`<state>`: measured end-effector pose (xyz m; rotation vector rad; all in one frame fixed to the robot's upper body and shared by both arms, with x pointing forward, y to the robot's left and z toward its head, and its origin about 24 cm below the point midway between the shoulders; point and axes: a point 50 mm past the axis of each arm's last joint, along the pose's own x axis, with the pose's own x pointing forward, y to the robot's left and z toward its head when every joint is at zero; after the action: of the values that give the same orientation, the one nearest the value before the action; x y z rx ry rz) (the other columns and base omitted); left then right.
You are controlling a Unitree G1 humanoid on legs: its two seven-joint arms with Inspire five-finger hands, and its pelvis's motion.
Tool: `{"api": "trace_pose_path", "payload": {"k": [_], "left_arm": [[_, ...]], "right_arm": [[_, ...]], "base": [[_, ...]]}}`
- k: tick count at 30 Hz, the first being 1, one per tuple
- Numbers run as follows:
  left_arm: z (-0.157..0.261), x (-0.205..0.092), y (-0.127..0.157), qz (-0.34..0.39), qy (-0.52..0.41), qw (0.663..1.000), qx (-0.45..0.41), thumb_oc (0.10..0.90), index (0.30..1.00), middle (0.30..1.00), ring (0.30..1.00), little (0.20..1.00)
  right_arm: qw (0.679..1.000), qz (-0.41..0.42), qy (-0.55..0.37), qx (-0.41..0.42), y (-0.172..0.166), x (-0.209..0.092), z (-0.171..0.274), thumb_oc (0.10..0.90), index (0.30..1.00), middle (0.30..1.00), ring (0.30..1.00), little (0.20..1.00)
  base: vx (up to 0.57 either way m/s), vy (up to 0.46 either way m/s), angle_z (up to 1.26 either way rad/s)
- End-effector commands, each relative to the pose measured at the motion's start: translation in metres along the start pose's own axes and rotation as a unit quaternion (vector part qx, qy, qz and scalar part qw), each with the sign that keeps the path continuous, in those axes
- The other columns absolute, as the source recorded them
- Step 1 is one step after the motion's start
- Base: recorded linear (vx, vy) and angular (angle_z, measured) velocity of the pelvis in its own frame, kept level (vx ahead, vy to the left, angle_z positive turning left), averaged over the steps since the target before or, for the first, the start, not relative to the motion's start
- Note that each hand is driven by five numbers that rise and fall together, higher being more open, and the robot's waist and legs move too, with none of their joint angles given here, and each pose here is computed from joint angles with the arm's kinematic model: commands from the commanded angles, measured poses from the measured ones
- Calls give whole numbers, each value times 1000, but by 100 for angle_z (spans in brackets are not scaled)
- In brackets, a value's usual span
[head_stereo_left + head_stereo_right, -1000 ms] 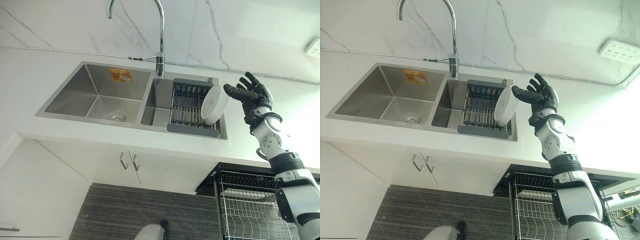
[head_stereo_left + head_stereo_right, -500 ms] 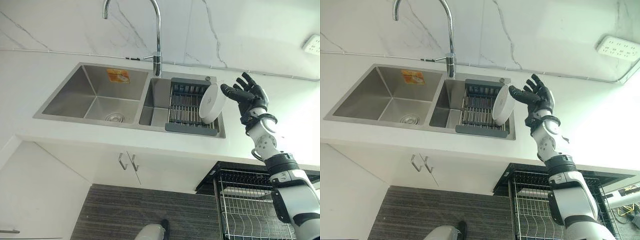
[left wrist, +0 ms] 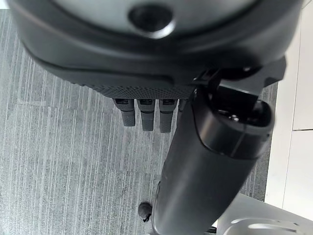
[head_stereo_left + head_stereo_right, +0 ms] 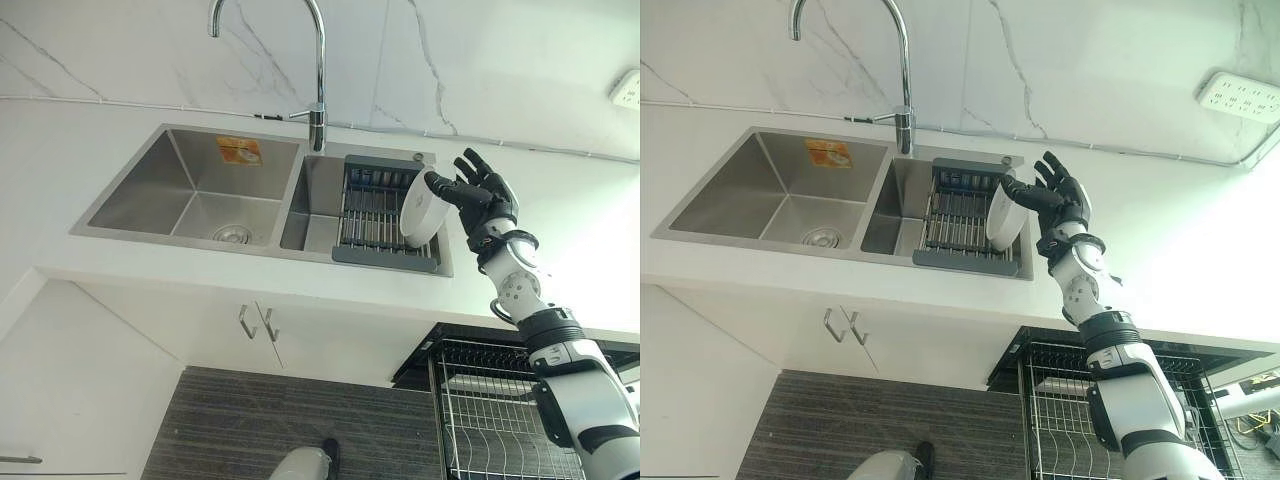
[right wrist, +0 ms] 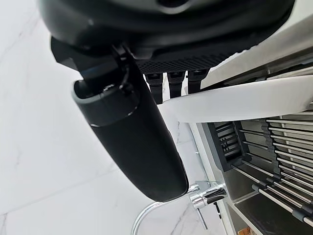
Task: Place the dishes in the dishwasher.
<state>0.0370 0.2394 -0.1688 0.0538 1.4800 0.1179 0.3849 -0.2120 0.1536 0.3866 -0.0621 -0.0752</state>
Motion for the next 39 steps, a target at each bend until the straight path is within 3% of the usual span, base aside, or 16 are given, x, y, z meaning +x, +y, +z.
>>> {"api": "trace_pose_path", "payload": {"k": [1,10,15,23,35,36,37,38,39], "left_arm": [[-21,-3,21,26,32,999,20,800,900,900,900,900],[-21,-3,19,27,31,999,20,800,900,900,900,900],[-19,-1,5,25,38,999,21,800,900,900,900,900],[4,0,-3,26,37,999,17,800,900,900,900,900],[12,0,-5,26,42,999,9,800,900,900,900,900],[14,-1,-5,26,42,999,9,800,900,900,900,900],[15,-1,-5,27,42,999,8,800,900,900,900,900],[16,-1,-5,27,42,999,8,800,900,900,900,900],[17,-1,-5,27,41,999,7,800,900,900,900,900]], "right_arm": [[995,35,-87,26,19,4,37,800,900,900,900,900],[996,17,-80,28,15,3,28,800,900,900,900,900],[996,9,-75,37,20,2,24,800,900,900,900,900],[996,4,-69,50,14,0,13,800,900,900,900,900],[999,-2,-29,23,14,-1,-7,800,900,900,900,900],[1000,-5,-19,7,12,-1,-10,599,599,599,599,599],[1000,-8,-16,-5,11,-1,-10,489,434,434,434,434],[1000,-8,-15,-11,10,0,-11,400,300,300,300,300],[1000,-6,-12,-16,11,0,-11,400,300,300,300,300]], "base": [[0,0,0],[4,1,0],[56,4,0],[10,-8,2],[0,0,0],[0,0,0],[0,0,0],[0,0,0],[0,0,0]]}}
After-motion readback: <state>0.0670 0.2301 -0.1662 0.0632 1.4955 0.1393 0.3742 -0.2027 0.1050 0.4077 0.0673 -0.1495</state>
